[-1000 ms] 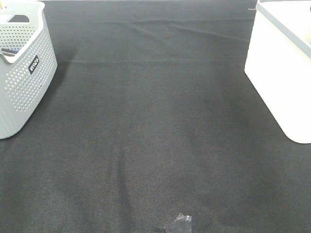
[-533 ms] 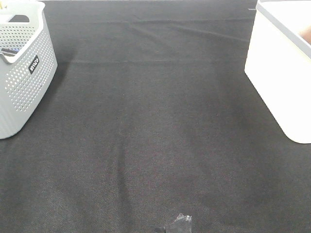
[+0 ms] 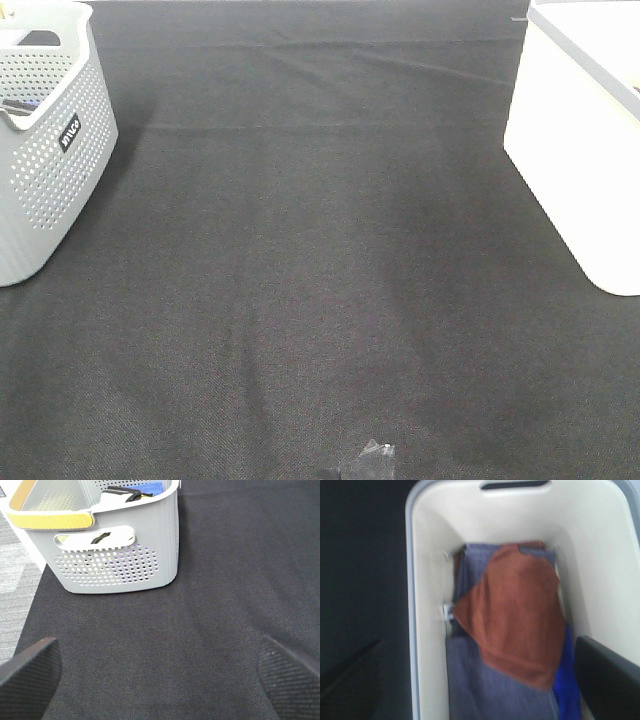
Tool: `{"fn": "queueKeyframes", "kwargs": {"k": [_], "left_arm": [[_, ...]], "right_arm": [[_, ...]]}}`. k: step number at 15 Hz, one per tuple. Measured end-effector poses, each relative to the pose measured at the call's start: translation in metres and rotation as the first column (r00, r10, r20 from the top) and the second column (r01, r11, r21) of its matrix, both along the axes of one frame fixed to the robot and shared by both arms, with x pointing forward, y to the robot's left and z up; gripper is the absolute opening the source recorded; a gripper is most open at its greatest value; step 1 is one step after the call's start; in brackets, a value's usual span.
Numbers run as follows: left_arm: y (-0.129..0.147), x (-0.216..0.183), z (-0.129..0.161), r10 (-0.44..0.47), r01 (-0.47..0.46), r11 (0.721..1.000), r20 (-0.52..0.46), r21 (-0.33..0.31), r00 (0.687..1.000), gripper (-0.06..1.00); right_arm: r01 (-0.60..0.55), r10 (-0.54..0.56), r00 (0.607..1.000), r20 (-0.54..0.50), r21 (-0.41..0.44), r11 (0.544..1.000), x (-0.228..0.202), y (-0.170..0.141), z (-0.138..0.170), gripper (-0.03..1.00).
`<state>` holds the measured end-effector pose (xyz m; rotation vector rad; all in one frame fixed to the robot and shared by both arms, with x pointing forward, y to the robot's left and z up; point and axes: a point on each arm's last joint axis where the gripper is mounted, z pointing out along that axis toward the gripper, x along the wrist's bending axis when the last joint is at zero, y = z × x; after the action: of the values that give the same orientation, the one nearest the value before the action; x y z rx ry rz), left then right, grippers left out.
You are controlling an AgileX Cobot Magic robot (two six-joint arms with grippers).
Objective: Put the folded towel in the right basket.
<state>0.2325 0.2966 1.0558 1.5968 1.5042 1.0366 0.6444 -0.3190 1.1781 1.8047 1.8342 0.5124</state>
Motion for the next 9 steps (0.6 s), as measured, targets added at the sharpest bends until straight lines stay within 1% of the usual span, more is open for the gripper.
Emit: {"fn": "queueKeyframes", "kwargs": {"k": [1,2,3,5,7,8,9], "left_arm": [[0.0,0.0,0.0,0.0,0.0,1.0,0.0,0.0,1.0,0.99],[0.0,0.0,0.0,0.0,0.0,1.0,0.0,0.0,1.0,0.99],[0.0,0.0,0.0,0.0,0.0,1.0,0.0,0.0,1.0,0.99],[0.0,0.0,0.0,0.001,-0.001,1.0,0.0,0.001,1.0,0.99],[0.0,0.0,0.0,0.001,-0.001,1.0,0.0,0.001,1.0,0.99],[0.0,0.0,0.0,0.001,-0.001,1.0,0.0,0.001,1.0,0.99],[0.0,0.0,0.0,0.001,-0.001,1.0,0.0,0.001,1.0,0.99]], "right_arm": [[0.037,-0.037,0.999,-0.02,0.0,0.999,-0.025,0.0,0.004,0.96],[0.037,-0.037,0.999,-0.02,0.0,0.999,-0.025,0.0,0.004,0.96],[0.063,-0.063,0.998,-0.032,0.007,0.998,-0.051,0.0,0.007,0.96],[0.072,-0.071,0.996,-0.05,0.006,0.997,-0.12,0.002,0.009,0.96],[0.078,-0.077,0.996,-0.053,0.01,0.997,-0.193,0.004,-0.002,0.96],[0.079,-0.079,0.996,-0.037,0.012,0.997,-0.234,0.005,-0.012,0.96],[0.081,-0.081,0.997,0.005,0.015,0.997,-0.274,0.007,-0.021,0.96]]}}
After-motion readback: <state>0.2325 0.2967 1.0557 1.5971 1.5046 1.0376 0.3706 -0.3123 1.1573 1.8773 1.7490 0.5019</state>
